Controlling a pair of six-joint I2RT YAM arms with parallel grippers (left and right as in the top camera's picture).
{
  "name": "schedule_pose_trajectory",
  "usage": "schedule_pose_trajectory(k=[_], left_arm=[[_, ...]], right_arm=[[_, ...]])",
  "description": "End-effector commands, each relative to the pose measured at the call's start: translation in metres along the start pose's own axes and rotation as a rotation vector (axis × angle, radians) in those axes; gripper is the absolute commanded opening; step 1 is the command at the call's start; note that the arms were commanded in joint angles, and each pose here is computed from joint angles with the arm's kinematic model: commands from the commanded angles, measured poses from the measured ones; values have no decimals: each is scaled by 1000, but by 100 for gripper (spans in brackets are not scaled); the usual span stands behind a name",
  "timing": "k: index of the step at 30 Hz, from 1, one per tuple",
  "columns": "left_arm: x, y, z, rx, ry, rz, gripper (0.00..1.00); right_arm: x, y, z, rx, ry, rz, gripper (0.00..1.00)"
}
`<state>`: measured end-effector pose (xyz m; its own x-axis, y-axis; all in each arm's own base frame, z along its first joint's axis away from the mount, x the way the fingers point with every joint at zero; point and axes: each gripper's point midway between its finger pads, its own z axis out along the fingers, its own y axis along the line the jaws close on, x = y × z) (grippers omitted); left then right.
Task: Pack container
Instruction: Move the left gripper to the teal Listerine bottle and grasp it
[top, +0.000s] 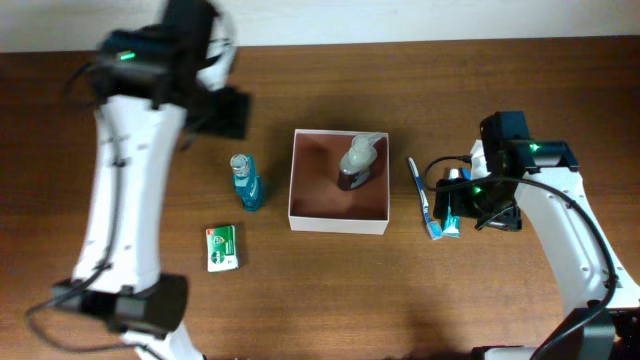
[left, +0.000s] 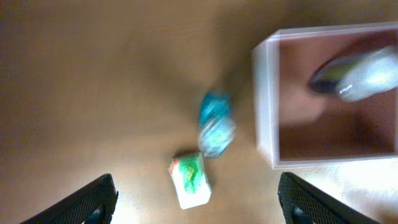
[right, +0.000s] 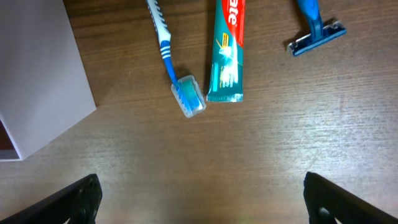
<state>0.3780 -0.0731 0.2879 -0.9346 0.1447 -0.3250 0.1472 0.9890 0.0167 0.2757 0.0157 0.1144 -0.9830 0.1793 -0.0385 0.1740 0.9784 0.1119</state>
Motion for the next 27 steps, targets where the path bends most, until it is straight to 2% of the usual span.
schedule_pose_trajectory(k=[1,5,12,15,21,27], left_arm=[[40,25,24,42,142,-74,85],[43,18,79,93,174,-38,81],[39,-7,91,109,156,26,81],[41,-20,114,111,149,57,81],[51,-22,149,111,155,62,80],[48,-19,153,89,137,64,75]], right_arm=[[-5,-3,-3,10,-11,5,98],[-5,-3,-3,10,-12,4,99],[-5,-3,-3,9,-12,5,99],[-5,-3,-3,10,-12,5,99],[-5,-3,-3,10,-12,5,99],[-5,-3,-3,10,-12,5,99]])
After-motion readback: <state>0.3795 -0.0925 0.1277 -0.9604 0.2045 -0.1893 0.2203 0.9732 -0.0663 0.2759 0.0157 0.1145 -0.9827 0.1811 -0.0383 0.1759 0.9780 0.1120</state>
